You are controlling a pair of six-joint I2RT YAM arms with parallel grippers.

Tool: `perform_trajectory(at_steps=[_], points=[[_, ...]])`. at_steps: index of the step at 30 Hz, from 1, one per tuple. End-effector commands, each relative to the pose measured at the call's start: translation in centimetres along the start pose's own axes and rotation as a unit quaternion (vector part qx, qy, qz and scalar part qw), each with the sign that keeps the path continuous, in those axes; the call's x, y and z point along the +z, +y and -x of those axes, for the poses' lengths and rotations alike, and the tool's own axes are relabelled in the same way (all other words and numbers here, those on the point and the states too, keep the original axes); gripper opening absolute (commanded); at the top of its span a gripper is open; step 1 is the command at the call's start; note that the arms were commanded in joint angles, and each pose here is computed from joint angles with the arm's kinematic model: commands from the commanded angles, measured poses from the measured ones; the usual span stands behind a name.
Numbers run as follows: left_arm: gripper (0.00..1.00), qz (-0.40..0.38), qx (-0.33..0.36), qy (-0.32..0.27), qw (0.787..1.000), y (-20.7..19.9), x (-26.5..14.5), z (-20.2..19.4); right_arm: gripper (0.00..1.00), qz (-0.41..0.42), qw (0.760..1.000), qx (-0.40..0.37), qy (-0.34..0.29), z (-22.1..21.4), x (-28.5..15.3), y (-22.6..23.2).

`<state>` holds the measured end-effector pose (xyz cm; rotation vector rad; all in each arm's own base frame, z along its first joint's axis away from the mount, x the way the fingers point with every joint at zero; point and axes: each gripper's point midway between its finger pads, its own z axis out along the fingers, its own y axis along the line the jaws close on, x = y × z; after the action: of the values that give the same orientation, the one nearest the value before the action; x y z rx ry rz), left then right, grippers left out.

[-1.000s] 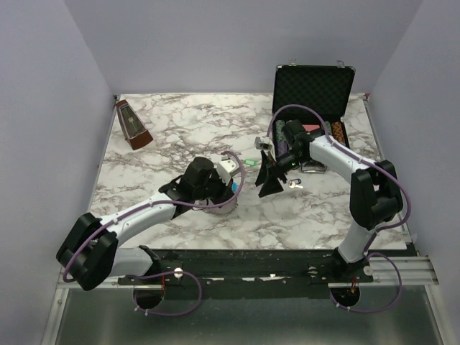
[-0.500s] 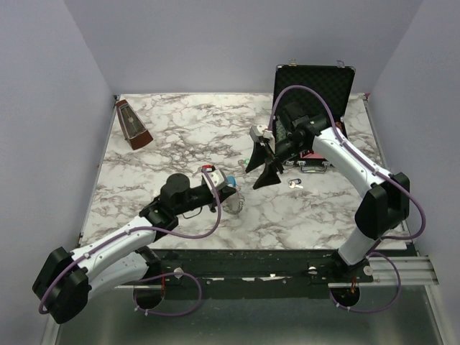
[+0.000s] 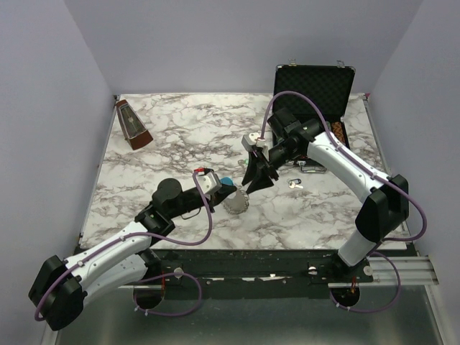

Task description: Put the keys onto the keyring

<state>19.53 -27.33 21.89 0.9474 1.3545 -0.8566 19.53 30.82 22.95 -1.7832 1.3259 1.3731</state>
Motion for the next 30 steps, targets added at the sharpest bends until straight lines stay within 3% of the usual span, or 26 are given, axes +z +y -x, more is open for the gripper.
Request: perform_trajectory(at_steps=[1,30], points=[[0.00,-0.016,0.007,-0.029,0.999,-0.7,0.0,1.2,0.42,0.000,1.000,-0.002,0.004,-0.3,0.4,-0.3],[0.00,-0.026,-0.051,-0.044,0.997,-1.6,-0.1,0.6,0.29,0.011,1.000,0.020,0.014,-2.2,2.1,-0.8]])
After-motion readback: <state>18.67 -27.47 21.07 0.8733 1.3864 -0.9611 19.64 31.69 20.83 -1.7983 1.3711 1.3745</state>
